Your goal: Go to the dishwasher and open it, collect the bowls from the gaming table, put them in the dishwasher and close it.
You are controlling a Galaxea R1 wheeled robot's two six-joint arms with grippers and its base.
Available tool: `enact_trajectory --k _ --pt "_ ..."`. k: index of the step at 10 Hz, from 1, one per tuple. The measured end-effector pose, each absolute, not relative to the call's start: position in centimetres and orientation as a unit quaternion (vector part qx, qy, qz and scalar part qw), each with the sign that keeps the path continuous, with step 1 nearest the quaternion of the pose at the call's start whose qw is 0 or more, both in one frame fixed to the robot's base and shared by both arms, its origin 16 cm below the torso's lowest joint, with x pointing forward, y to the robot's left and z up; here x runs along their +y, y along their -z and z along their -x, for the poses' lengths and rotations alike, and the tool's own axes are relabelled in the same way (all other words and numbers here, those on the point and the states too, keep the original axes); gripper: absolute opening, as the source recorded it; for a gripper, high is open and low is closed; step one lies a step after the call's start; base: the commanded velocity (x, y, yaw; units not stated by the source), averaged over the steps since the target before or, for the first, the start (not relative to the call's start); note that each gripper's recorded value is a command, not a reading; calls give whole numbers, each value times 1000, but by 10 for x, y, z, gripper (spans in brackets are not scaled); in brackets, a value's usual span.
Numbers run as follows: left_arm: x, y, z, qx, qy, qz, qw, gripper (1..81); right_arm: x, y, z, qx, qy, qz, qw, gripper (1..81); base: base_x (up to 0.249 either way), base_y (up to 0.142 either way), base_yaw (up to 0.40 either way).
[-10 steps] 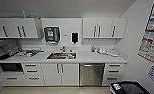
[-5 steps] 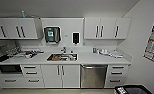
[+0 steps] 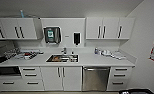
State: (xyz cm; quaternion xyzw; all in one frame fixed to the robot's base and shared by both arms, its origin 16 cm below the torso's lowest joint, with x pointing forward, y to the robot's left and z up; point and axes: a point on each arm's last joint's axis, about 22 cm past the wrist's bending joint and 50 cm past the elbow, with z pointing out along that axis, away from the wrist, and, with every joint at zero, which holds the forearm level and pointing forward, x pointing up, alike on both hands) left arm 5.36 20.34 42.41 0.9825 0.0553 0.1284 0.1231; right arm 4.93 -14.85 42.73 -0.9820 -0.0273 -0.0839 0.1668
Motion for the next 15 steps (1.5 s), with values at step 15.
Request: enact_trajectory --k 15 --pt "201 -422 -41 55 -120 -983 124 811 -148 -426 -36 -27 74 983 167 811 149 0 0"
